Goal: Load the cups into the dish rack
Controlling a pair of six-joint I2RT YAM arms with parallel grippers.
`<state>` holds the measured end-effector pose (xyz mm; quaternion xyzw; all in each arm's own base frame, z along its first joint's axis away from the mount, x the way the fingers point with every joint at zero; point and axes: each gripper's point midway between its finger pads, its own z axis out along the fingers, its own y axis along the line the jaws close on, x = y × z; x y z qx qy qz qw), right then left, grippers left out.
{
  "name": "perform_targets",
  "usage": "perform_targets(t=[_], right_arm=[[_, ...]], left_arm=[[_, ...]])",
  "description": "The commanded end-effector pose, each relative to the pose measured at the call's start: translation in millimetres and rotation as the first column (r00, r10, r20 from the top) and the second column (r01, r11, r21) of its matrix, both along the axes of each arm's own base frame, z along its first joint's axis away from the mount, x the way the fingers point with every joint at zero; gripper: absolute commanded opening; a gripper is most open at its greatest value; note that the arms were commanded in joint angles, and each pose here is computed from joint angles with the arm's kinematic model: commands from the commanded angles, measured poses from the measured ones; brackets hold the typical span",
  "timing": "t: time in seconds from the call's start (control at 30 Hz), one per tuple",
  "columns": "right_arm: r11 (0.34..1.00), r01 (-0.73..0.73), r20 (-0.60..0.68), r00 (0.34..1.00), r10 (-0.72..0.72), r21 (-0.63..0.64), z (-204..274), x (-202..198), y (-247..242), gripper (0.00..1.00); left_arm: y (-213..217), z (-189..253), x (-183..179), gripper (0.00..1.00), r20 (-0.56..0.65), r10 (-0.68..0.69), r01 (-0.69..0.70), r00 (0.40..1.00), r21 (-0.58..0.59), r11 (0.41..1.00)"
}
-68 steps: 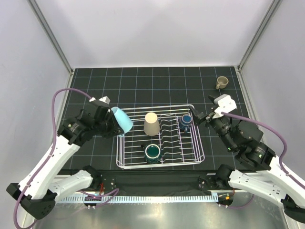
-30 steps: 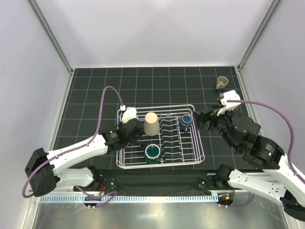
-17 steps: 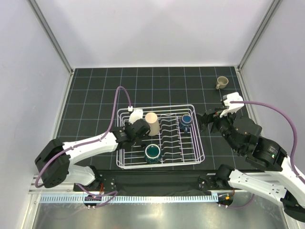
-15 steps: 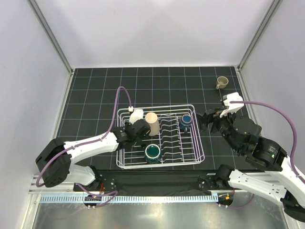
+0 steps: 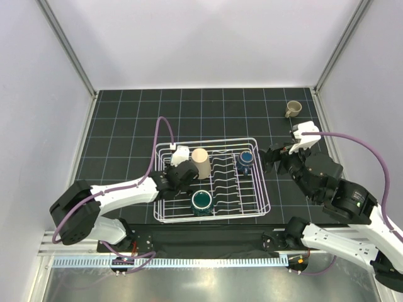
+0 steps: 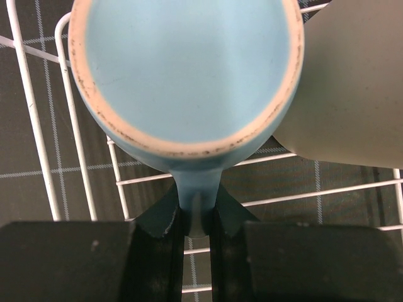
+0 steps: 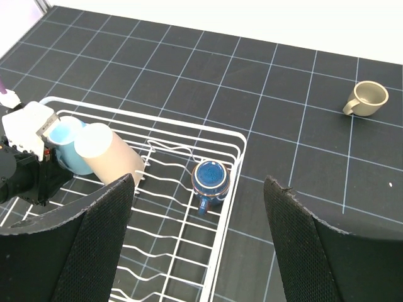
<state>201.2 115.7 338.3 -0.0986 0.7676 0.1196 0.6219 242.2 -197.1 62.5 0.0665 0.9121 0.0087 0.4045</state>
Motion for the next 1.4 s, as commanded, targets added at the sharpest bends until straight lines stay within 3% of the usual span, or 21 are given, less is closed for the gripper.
perform_targets(t=[0.0,0.1,0.3,0.47,0.67,0.87,1.0,1.07,1.2,1.37], right_arm=[[1.000,0.007,0.015,1.000,-0.007,0.022,10,4,4,0.83],[1.000,-0.001,0.007,1.000,0.001,0.022,6,4,7,0.83],[0.999,-0.020,0.002,1.000,0.020,0.026,3,7,16,0.83],[0.999,-0.042,-0.018,0.999,0.042,-0.001,-3,11,27,0.83],[0.998,-0.057,-0.030,0.998,0.057,0.010,-6,13,36,0.83],[0.999,-0.044,-0.054,0.998,0.044,0.000,-15,19,42,0.83],[1.000,0.018,-0.138,0.990,-0.018,-0.005,-26,34,42,0.84],[0.999,-0.010,-0.211,0.977,0.018,0.036,-35,37,49,0.84],[0.977,0.149,-0.357,0.930,-0.087,0.150,-52,77,12,0.84],[0.933,0.320,-0.492,0.847,-0.203,0.166,-77,128,-20,0.84]], left_arm=[[0,2,8,0.00,0.055,0.045,-0.043,0.997,-0.030,0.999],[2,0,5,0.01,0.040,0.054,-0.053,0.998,-0.035,0.998],[8,-5,-3,0.16,0.010,0.081,-0.080,0.997,-0.039,0.996],[12,-3,-8,0.20,-0.002,0.080,-0.080,0.997,-0.038,0.996],[11,4,-10,0.46,-0.010,0.080,-0.081,0.997,-0.054,0.995],[10,19,-11,0.62,-0.006,0.078,-0.078,0.997,-0.080,0.994],[13,29,-16,0.67,-0.012,0.073,-0.074,0.997,-0.100,0.992],[13,40,-18,0.68,-0.004,0.070,-0.070,0.998,-0.131,0.989],[9,64,-22,0.75,0.009,0.031,-0.029,0.999,-0.183,0.983],[5,84,-32,0.82,-0.006,-0.064,0.061,0.998,-0.206,0.977]])
